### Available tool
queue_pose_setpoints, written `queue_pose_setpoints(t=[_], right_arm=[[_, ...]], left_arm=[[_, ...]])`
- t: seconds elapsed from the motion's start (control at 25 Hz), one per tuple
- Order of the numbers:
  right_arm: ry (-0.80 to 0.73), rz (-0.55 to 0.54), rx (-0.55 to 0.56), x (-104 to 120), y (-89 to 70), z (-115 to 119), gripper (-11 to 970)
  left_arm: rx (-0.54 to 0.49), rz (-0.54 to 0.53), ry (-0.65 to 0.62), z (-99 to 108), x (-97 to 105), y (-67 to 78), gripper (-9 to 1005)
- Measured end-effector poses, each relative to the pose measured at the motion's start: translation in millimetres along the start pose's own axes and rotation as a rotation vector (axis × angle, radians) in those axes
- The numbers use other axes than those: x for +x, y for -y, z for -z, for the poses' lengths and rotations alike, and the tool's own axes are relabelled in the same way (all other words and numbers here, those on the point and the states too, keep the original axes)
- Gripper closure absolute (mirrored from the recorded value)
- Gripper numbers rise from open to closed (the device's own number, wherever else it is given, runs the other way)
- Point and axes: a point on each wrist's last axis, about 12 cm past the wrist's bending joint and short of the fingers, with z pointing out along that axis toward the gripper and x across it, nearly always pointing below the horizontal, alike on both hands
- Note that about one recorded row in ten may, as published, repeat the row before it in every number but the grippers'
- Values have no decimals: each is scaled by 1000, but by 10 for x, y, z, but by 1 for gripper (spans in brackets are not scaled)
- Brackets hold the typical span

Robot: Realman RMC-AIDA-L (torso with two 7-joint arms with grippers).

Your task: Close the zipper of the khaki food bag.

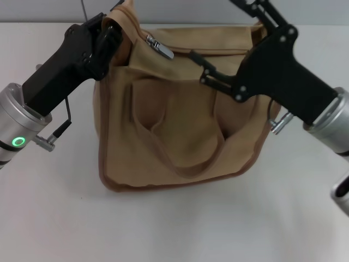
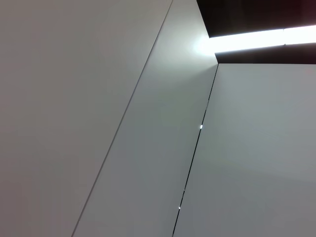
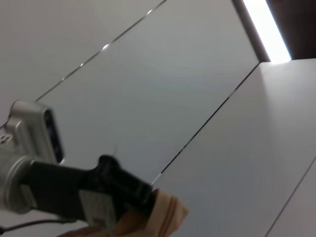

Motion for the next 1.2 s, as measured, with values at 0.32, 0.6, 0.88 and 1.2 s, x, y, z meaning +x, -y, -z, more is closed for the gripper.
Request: queue_pose_setpoints(t=[0.32, 0.6, 0.88, 1.2], right_arm=[[-35, 64, -43, 47, -93, -130, 125], [-66, 82, -57, 74, -92, -227, 125], [-67, 65, -45, 77, -97, -274, 125], [-76, 63, -49, 81, -126, -306, 125]], left_arm=[[3, -2, 8, -42, -6, -11, 965], [5, 2, 12, -55, 5, -3, 965], [7, 3, 14, -55, 6, 1, 965], [6, 2, 15, -54, 4, 0, 964]])
